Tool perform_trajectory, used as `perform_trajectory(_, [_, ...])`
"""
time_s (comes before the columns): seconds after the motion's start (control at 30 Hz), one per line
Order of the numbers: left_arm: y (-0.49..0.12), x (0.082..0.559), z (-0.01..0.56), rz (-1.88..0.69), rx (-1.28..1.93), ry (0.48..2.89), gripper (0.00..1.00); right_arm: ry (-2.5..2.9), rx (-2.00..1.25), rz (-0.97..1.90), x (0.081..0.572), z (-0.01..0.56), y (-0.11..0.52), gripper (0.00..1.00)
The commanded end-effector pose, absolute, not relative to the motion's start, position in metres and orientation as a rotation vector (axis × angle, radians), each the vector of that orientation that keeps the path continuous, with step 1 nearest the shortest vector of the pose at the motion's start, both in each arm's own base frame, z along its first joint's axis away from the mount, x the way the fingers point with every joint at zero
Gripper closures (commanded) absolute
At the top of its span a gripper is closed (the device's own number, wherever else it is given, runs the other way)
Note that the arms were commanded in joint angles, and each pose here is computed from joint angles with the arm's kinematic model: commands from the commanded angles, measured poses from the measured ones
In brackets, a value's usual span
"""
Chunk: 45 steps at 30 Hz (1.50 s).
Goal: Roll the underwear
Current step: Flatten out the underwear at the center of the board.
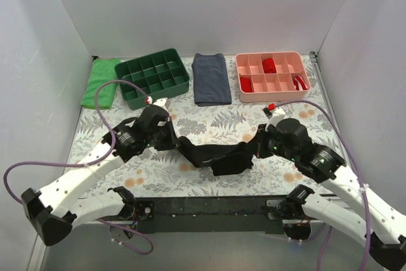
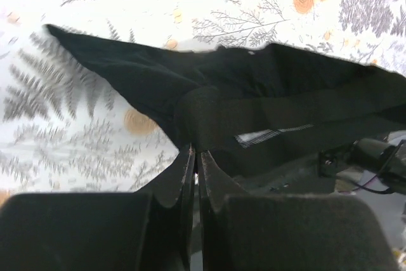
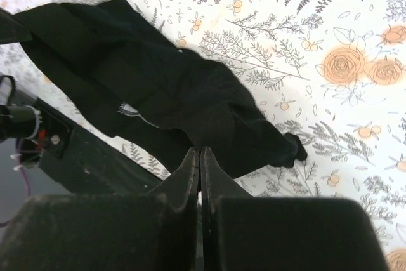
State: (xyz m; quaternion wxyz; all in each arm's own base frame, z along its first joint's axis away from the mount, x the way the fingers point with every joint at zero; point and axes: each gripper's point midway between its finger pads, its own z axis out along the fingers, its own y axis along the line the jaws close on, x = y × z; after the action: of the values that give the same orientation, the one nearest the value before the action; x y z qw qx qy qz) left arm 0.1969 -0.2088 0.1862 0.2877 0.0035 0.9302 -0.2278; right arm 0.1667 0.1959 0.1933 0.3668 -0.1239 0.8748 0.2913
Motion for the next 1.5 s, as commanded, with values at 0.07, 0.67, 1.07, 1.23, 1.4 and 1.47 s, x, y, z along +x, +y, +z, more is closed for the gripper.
perform_trajectory(0.07, [-0.153, 0.166, 0.222, -0.518, -0.328, 2.446, 1.0, 2.194, -0.167, 0.782, 0.148, 0.211, 0.171, 0.99])
perform_trajectory(0.67, [-0.158, 0.253, 0.172, -0.139, -0.29, 2.577, 1.0, 2.471, -0.159, 0.199, 0.26, 0.161, 0.141, 0.99])
perform_trajectory(1.07, [-0.174, 0.361, 0.086, -0.193, -0.2, 2.692, 0.92, 2.512, -0.151, 0.23, 0.352, 0.101, 0.138, 0.99])
perform_trajectory(1.23, [-0.181, 0.389, 0.072, -0.184, -0.186, 2.687, 0.85, 2.52, -0.163, 0.241, 0.375, 0.09, 0.146, 0.98])
perform_trajectory(1.4, [-0.174, 0.411, 0.07, -0.156, -0.209, 2.679, 0.42, 2.54, -0.103, 0.127, 0.388, 0.083, 0.134, 0.35])
perform_trajectory(1.47, [-0.17, 0.422, 0.077, -0.148, -0.22, 2.664, 0.25, 2.494, -0.047, 0.107, 0.385, 0.095, 0.127, 0.3])
